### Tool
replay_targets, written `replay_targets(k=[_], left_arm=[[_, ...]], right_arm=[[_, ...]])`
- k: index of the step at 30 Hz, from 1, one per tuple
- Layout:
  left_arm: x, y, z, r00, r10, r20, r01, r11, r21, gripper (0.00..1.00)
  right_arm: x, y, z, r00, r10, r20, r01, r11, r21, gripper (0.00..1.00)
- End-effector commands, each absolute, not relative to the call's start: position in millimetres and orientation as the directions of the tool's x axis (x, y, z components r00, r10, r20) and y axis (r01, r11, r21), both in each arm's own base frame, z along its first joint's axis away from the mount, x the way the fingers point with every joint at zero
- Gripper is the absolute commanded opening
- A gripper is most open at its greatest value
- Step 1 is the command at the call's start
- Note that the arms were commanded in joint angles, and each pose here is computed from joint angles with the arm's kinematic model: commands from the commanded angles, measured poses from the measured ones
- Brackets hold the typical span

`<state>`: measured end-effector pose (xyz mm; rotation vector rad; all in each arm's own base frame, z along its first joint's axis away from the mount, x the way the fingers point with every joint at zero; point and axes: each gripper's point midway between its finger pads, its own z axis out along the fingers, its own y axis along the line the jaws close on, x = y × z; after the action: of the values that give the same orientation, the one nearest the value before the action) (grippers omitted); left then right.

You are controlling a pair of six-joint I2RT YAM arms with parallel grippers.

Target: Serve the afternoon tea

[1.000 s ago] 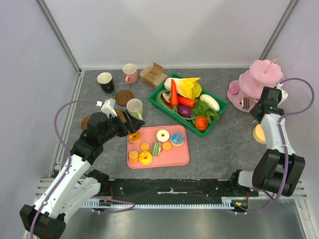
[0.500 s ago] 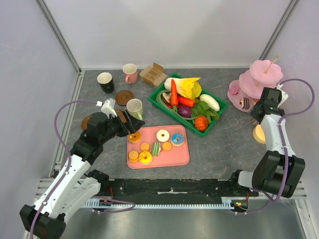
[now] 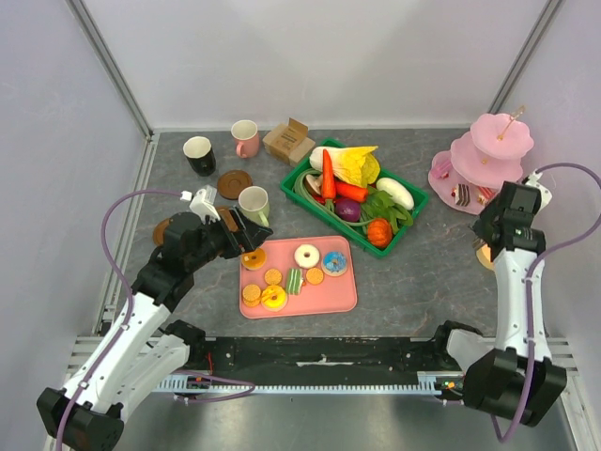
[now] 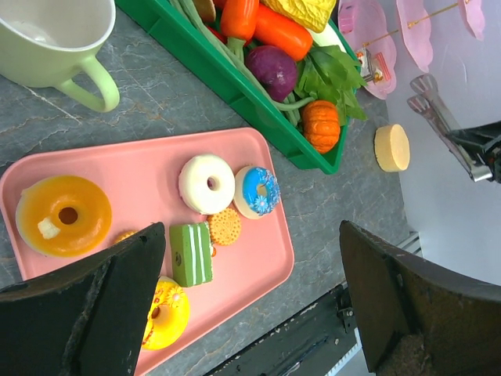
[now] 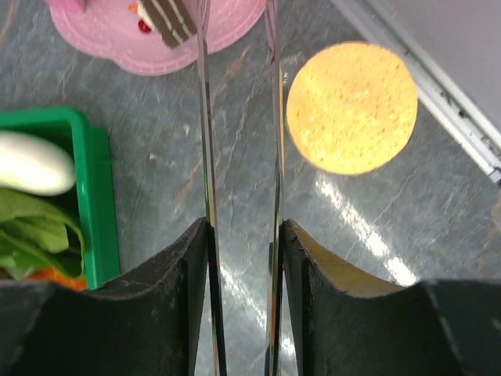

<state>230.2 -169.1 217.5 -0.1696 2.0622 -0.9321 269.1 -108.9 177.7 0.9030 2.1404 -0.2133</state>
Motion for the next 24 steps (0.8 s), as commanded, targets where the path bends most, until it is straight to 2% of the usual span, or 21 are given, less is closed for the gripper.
replay_targets(k=[1,9,13,18,24], left_arm=[[231.9,-170.4,223.0,-0.631,-0.446,-0.635,0.197,0.699,-0.687,0.98],[233.7,-168.6,218.8,-0.639,-0.447,-0.625,0.171,0.710,-0.683,0.98],[234.1,-167.3,217.6,-0.639,-0.449,-0.625,0.162,0.716,-0.679,0.98],[233.6,-165.3,217.8,-0.638,-0.452,-0.624,0.152,0.720,-0.677,0.98],[232.9,-162.7,212.1,-0.645,-0.456,-0.614,0.126,0.729,-0.673,0.98]], right_arm=[[250.4,-82.6,175.3,-0.463,0.564,-0.684,0.611,0.762,0.215,0.48],[237.1,-37.7,192.1,-0.511,0.559,-0.653,0.448,0.822,0.353,0.49],[235.5,1.1,218.5,-0.549,0.521,-0.654,0.246,0.848,0.469,0.49],[223.9,68.5,260.3,-0.621,0.438,-0.650,-0.107,0.774,0.624,0.49],[210.3,133.7,278.2,-0.681,0.344,-0.646,-0.301,0.672,0.676,0.49]])
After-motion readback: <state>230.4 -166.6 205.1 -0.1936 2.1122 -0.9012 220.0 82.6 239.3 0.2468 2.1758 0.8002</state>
